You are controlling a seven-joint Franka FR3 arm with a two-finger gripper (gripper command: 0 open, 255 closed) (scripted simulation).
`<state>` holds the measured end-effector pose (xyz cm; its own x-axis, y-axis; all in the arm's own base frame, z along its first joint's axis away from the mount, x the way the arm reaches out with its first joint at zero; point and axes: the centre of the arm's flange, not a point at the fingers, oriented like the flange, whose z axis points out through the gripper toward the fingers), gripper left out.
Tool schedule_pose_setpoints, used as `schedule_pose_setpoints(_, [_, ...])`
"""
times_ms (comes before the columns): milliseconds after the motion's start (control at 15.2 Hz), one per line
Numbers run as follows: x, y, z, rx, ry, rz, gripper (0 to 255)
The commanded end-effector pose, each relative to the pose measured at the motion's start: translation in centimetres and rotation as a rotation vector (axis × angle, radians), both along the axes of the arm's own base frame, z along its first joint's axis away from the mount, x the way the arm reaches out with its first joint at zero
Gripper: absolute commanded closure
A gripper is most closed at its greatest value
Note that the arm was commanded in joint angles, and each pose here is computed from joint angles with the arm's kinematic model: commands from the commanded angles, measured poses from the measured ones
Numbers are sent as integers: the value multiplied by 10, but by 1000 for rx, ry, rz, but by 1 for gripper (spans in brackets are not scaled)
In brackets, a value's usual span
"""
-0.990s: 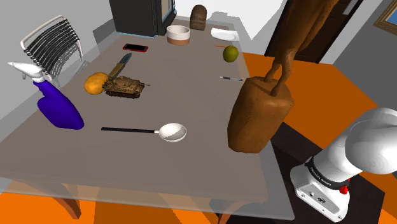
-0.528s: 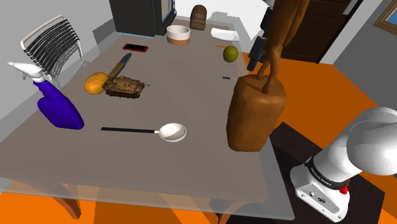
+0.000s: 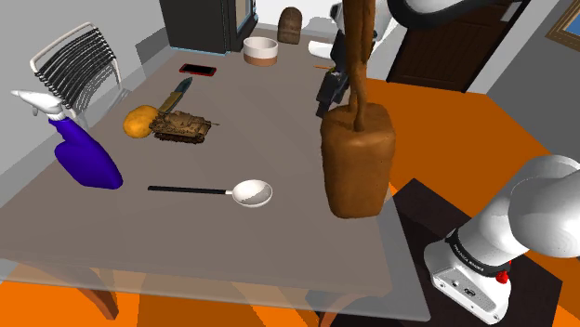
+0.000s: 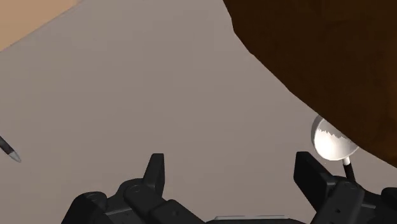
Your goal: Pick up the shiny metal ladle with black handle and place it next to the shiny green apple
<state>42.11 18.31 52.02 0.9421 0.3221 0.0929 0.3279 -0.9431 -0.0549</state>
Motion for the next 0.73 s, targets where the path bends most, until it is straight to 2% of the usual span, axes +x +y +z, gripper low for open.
schedule_pose_setpoints(0, [11, 20, -20, -8, 30, 43, 0])
schedule_pose_setpoints(660, [56, 126, -77, 14, 20, 229, 0])
